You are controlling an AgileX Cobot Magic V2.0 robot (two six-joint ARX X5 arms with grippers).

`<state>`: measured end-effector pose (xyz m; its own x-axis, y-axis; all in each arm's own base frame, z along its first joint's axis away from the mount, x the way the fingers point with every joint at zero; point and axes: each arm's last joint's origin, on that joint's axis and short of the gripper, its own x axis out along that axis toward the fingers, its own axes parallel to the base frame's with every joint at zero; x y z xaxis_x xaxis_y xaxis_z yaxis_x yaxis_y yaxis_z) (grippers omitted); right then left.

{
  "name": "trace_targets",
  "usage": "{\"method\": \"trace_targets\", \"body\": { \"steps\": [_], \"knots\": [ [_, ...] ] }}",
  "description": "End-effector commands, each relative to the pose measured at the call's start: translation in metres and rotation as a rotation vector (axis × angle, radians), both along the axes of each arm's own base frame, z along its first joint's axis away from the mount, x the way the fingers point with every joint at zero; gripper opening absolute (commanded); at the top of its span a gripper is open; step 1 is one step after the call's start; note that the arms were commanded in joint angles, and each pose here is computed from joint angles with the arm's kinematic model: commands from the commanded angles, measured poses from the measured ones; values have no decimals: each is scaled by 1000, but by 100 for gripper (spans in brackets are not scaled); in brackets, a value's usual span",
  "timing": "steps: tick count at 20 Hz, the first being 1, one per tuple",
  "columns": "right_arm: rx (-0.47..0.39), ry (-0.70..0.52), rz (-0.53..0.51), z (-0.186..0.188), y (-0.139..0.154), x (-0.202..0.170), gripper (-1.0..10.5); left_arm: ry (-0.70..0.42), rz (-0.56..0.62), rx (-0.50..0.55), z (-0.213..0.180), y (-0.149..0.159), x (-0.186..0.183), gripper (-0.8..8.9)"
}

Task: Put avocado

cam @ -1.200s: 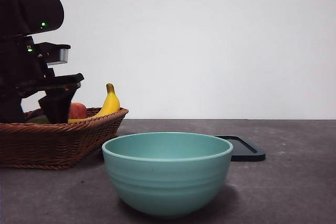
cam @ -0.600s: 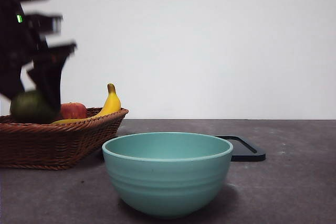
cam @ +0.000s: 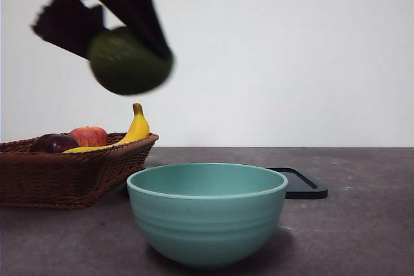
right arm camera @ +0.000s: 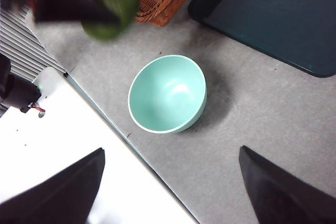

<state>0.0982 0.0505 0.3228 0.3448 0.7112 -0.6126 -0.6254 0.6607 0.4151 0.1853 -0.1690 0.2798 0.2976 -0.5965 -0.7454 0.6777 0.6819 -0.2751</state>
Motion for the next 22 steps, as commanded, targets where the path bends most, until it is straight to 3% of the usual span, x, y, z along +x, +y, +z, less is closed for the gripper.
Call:
{"method": "trace_targets", "body": {
  "steps": [1, 9, 13, 19, 22],
  "knots": [
    [6, -15, 1, 5, 1, 1, 410, 4, -62, 0, -8, -24, 1, 208],
    [5, -15, 1, 5, 1, 1, 410, 47, -150, 142, -70, -77, 7, 208],
    [6, -15, 1, 5, 1, 1, 410, 33, -164, 220, -87, -84, 7, 209],
    [6, -16, 2, 5, 1, 1, 410, 42, -182, 236, -93, -88, 6, 223],
    [6, -16, 2, 5, 1, 1, 410, 38, -186, 231, -91, -90, 5, 311]
  ]
}}
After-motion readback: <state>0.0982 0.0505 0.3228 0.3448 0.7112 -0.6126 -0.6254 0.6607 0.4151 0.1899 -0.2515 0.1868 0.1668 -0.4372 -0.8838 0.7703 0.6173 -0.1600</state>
